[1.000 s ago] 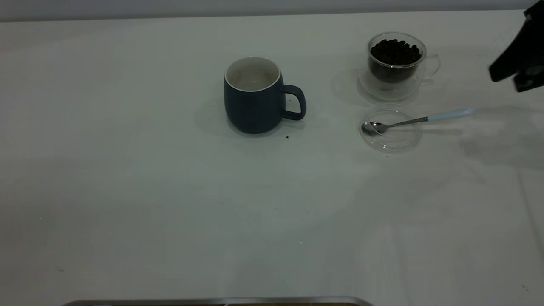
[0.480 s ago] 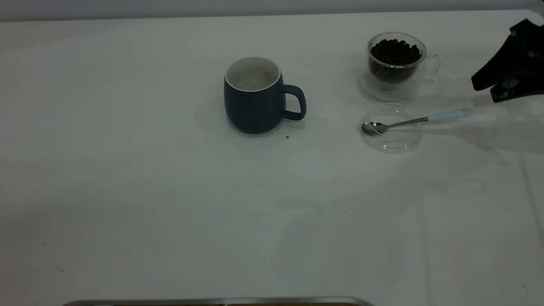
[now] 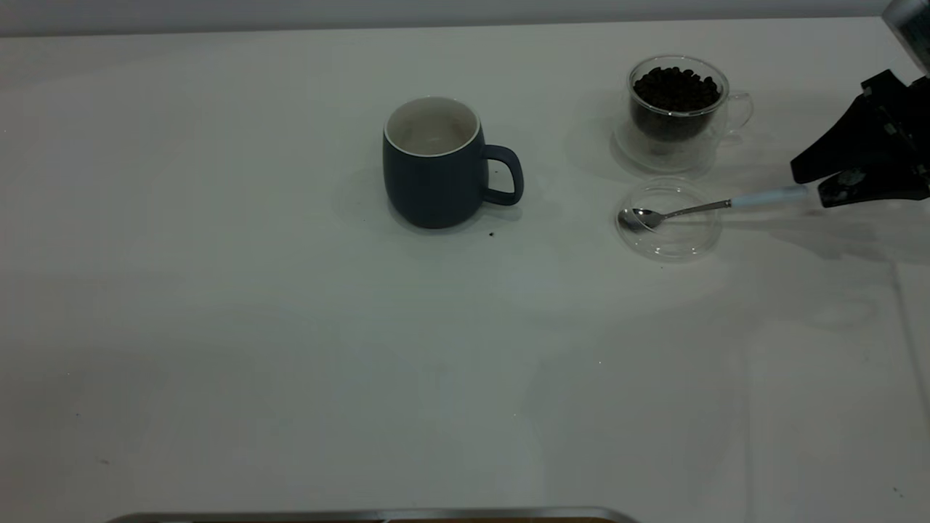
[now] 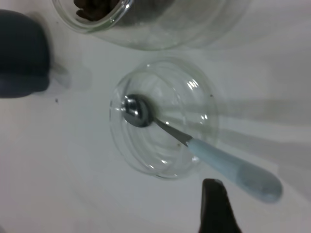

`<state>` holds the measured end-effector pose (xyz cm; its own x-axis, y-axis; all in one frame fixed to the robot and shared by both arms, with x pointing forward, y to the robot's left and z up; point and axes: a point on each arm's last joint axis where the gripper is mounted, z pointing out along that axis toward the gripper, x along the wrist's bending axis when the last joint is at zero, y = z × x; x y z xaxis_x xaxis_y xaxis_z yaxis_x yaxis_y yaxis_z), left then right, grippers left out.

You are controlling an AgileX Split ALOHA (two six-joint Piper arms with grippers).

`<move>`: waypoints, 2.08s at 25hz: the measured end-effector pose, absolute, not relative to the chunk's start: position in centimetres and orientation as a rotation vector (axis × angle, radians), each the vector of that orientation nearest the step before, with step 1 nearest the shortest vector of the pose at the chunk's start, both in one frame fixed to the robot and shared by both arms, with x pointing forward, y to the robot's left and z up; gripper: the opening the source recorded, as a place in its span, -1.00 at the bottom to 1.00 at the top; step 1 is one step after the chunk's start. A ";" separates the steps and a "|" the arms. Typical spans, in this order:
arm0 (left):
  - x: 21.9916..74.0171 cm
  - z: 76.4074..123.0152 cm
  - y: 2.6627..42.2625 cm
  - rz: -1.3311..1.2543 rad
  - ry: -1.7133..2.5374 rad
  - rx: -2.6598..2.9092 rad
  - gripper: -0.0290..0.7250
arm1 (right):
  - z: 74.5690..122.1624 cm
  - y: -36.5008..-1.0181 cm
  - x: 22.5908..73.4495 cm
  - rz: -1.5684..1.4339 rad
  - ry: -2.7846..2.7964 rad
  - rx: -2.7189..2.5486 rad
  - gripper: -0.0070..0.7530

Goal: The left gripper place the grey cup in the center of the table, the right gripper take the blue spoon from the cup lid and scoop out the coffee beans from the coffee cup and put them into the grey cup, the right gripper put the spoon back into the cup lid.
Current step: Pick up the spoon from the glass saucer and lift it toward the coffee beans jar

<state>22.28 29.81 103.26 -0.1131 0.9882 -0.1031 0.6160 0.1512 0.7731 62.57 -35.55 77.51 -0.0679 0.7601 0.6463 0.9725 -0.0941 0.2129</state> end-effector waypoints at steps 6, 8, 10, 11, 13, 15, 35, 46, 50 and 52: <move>22.3 103.3 29.8 0.760 1.808 1.530 0.44 | 77.8 -35.2 62.8 -1.022 -1.851 -1.851 0.42; 22.3 103.3 29.8 0.760 1.808 1.530 0.44 | 77.5 -35.2 62.7 -1.020 -1.837 -1.850 0.45; 22.3 103.3 29.8 0.761 1.807 1.531 0.44 | 76.8 -35.1 62.6 -1.012 -1.821 -1.850 0.48; 22.3 103.3 29.8 0.761 1.807 1.531 0.44 | 76.4 -35.1 62.4 -1.002 -1.813 -1.848 0.48; 22.3 103.3 29.8 0.761 1.807 1.531 0.44 | 75.7 -34.9 62.1 -0.992 -1.790 -1.838 0.49; 22.3 103.3 29.8 0.761 1.807 1.531 0.44 | 75.5 -34.8 62.1 -1.004 -1.778 -1.826 0.49; 22.3 103.3 29.8 0.761 1.807 1.532 0.44 | 75.3 -34.3 62.0 -1.071 -1.717 -1.776 0.48; 22.3 103.3 29.8 0.761 1.806 1.532 0.44 | 74.3 -34.2 61.9 -1.091 -1.667 -1.802 0.48; 22.3 103.3 29.8 0.761 1.806 1.532 0.44 | 74.1 -34.1 61.8 -1.090 -1.657 -1.803 0.48; 22.3 103.3 29.8 0.761 1.806 1.532 0.44 | 73.8 -34.1 61.8 -1.097 -1.637 -1.807 0.48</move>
<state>22.28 29.81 103.26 -0.1133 0.9882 -0.1035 0.6159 0.1516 0.7731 61.82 -34.05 73.84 -0.0283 0.5980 0.8010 0.9683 -0.1827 0.1706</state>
